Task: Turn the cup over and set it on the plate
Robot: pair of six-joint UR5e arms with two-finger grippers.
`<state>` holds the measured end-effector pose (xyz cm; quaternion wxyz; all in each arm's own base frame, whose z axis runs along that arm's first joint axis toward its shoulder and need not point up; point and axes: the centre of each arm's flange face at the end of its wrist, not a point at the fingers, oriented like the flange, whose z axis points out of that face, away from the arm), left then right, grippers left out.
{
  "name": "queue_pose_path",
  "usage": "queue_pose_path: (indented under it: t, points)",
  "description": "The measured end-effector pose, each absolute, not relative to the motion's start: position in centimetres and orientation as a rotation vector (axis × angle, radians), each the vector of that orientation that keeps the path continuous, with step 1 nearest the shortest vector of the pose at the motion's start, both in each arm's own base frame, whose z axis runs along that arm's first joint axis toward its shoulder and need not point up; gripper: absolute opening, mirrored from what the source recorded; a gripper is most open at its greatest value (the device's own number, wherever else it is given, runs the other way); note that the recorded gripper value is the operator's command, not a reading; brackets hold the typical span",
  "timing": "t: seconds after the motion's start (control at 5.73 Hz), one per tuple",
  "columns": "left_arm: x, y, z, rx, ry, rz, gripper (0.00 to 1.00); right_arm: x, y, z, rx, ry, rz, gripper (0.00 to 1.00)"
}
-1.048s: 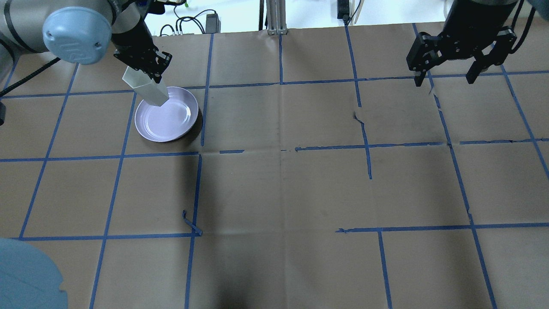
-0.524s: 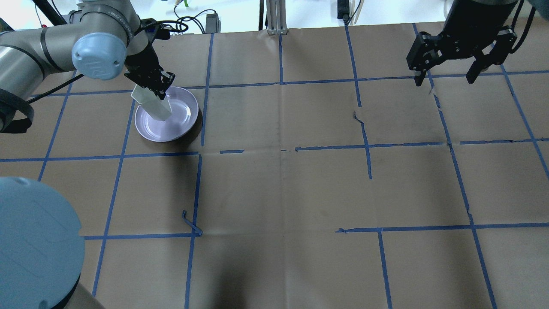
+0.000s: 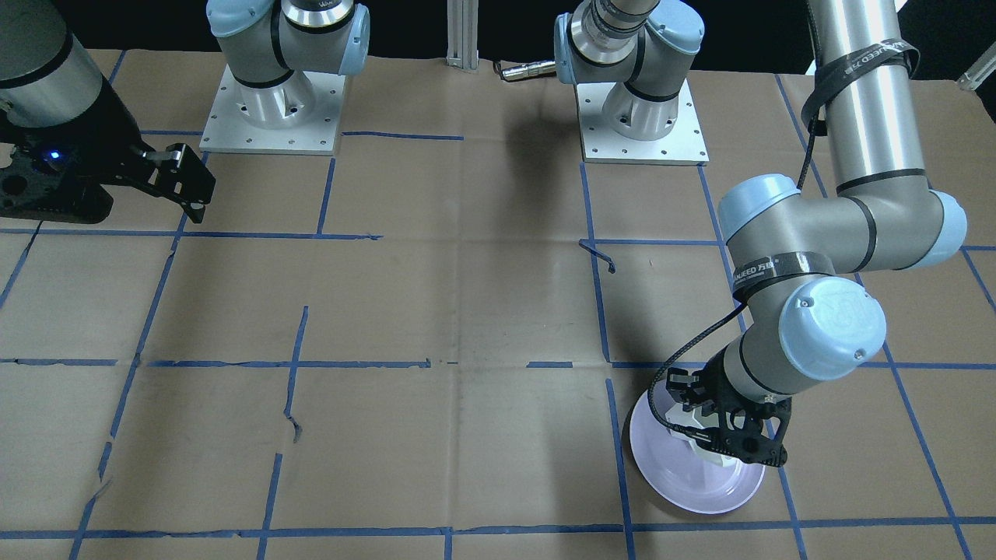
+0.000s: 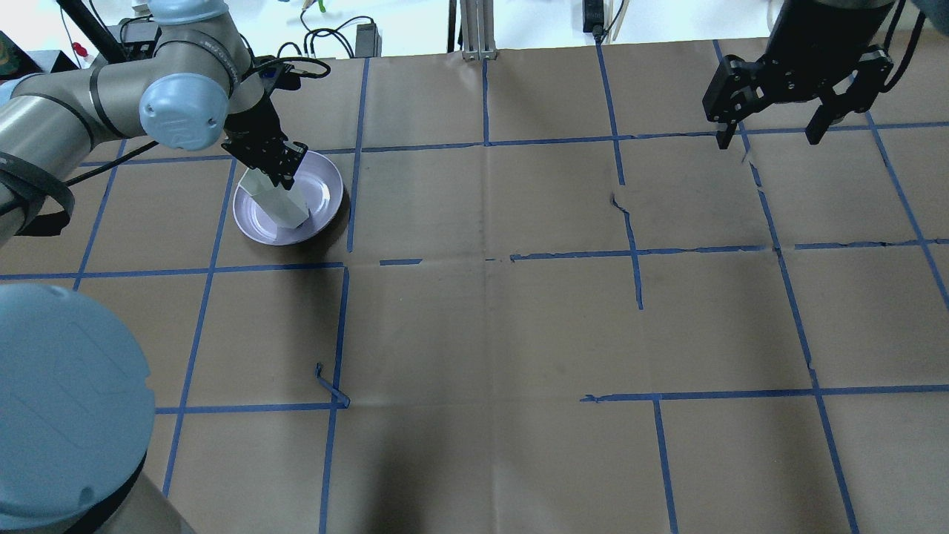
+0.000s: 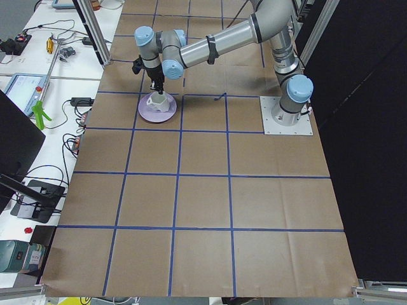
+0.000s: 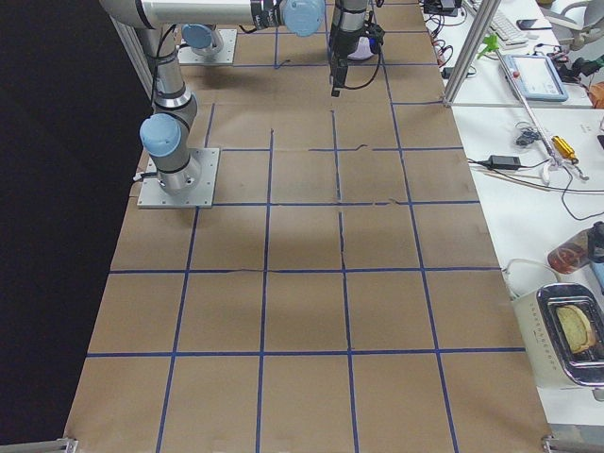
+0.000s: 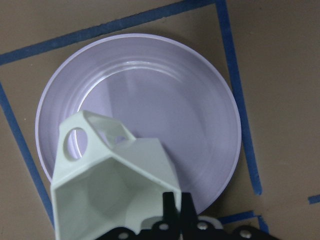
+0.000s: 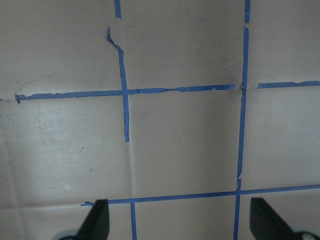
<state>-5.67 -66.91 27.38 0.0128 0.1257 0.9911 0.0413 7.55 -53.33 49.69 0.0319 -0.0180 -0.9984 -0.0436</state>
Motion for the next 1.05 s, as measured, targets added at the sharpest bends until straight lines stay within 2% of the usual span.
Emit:
queue_pose_path:
  t: [0.35,0.52,1.05]
  points:
    - [-5.3,-67.0,30.5,0.382,3.071,0.065,0.99,7.5,-53.3,49.7,-0.055,-3.074,-0.133,1.0]
    - [-5.1,-65.8,34.1,0.372,3.066,0.046,0.99,7.5,-53.3,49.7,-0.055,-3.074,-0.134,1.0]
    - [-7.0,-58.1,45.6,0.197,3.082,0.037,0.99,7.5,-53.3,49.7,-0.055,-3.074,-0.133,1.0]
